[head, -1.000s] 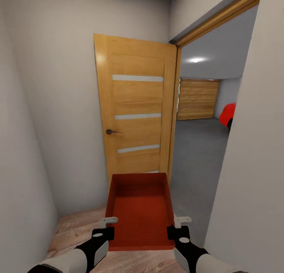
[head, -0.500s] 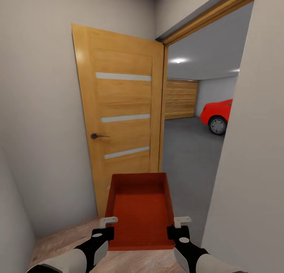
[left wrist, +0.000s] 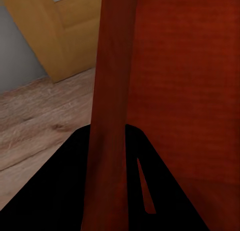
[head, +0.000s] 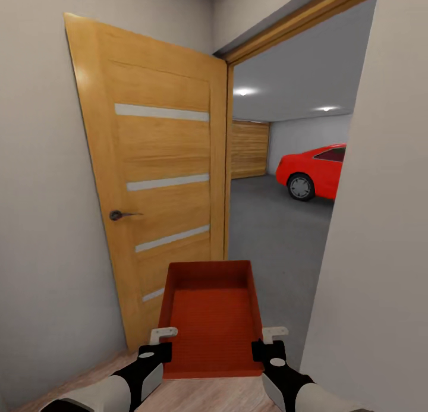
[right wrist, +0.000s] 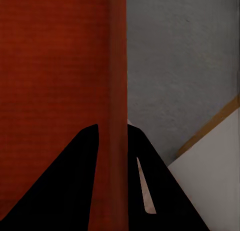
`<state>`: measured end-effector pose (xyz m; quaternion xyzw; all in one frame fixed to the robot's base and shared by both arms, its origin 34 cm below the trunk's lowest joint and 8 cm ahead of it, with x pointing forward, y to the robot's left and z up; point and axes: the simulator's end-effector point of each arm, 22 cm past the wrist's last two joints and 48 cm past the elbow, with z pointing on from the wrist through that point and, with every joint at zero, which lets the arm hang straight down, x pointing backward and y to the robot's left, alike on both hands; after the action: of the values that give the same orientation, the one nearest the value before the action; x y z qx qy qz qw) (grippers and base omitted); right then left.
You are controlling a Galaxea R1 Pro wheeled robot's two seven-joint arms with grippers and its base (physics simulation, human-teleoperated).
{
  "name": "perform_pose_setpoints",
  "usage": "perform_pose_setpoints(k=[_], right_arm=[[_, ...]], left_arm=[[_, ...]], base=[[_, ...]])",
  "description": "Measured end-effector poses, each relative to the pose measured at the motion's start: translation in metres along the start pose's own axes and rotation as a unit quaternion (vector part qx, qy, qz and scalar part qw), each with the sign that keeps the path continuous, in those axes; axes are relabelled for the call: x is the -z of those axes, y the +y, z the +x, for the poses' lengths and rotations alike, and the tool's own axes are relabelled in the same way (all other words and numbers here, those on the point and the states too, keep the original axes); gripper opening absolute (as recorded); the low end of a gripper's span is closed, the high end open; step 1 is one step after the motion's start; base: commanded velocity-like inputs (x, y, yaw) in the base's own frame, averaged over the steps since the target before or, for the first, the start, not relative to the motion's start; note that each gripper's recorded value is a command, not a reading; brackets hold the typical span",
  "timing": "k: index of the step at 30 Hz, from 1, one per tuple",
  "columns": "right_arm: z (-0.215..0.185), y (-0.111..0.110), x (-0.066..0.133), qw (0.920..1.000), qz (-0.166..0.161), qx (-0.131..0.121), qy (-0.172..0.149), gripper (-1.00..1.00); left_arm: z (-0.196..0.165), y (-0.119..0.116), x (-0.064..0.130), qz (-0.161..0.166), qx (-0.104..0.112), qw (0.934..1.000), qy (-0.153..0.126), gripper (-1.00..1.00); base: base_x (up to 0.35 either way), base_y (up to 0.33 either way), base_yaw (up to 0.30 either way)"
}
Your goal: Move the two storage containers from the living room to the garage. In the garage, place one container on the floor and stack the other container on top of it (either order is fine).
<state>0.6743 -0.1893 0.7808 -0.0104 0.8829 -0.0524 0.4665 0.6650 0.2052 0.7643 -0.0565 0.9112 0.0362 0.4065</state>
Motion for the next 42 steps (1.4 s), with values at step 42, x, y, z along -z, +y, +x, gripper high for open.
perform_pose_setpoints(k=[42], right_arm=[[0.0,0.0002,0.0,1.0,0.0,0.0,0.0,-1.0]], left_arm=[[0.0,0.0002,0.0,0.0,0.0,1.0,0.0,-1.0]], base=[[0.174,0.158,-0.225]])
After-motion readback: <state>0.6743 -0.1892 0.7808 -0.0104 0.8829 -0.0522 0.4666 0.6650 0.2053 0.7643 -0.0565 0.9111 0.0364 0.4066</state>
